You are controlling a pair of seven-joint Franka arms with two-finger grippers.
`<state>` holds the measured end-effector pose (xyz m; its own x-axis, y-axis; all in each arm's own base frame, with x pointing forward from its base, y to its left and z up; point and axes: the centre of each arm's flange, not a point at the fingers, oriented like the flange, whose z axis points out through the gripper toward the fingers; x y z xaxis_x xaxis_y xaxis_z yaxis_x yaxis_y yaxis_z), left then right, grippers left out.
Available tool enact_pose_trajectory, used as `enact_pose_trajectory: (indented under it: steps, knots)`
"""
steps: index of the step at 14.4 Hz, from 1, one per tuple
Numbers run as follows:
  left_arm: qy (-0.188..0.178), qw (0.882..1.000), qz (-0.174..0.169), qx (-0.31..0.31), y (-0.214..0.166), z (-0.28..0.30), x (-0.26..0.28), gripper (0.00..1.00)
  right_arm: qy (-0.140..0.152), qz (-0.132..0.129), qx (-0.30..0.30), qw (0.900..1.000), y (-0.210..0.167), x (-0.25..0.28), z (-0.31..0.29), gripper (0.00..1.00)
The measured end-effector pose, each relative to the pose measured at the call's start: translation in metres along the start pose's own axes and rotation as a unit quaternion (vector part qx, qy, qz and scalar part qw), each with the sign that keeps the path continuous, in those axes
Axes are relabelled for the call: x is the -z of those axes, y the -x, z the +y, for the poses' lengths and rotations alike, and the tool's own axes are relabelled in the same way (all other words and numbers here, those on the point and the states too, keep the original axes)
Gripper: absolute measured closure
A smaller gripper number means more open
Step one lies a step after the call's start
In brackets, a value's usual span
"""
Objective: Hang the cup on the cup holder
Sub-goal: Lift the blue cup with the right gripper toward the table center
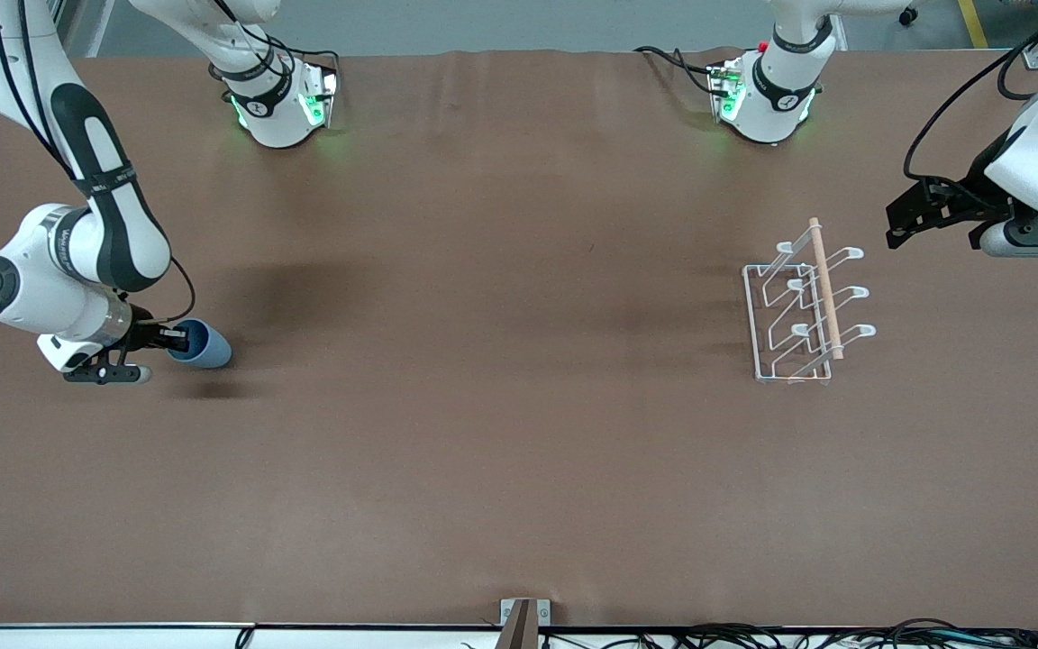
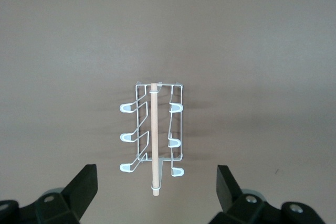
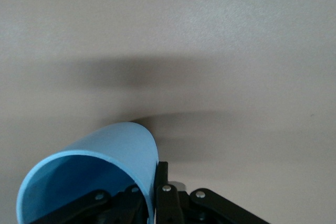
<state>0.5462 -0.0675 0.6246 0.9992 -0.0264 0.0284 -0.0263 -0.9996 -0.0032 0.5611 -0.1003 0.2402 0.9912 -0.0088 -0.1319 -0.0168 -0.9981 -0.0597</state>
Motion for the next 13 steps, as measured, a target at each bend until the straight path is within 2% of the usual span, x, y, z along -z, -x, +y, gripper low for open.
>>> enact_pose_trajectory:
  steps: [2, 5, 9, 11, 13]
  knots:
    - [0.000, 1.000, 0.000, 0.000, 0.000, 0.000, 0.000, 0.00, -0.008, -0.009, 0.004, 1.000, -0.010, 0.023, -0.006, 0.96]
    - [0.000, 1.000, 0.000, -0.001, 0.000, 0.001, 0.000, 0.00, -0.046, 0.010, -0.003, 0.999, -0.024, 0.062, -0.024, 0.96]
    - [0.000, 1.000, 0.000, -0.002, 0.000, 0.003, 0.000, 0.00, -0.147, 0.047, -0.024, 0.988, -0.027, 0.102, -0.074, 0.96]
    - [0.000, 1.000, 0.000, -0.002, 0.000, 0.003, 0.000, 0.00, -0.211, 0.044, -0.032, 0.976, -0.023, 0.114, -0.107, 0.96]
    - [0.000, 1.000, 0.000, -0.003, 0.000, 0.003, 0.000, 0.00, -0.276, 0.033, -0.037, 0.960, -0.017, 0.116, -0.147, 0.96]
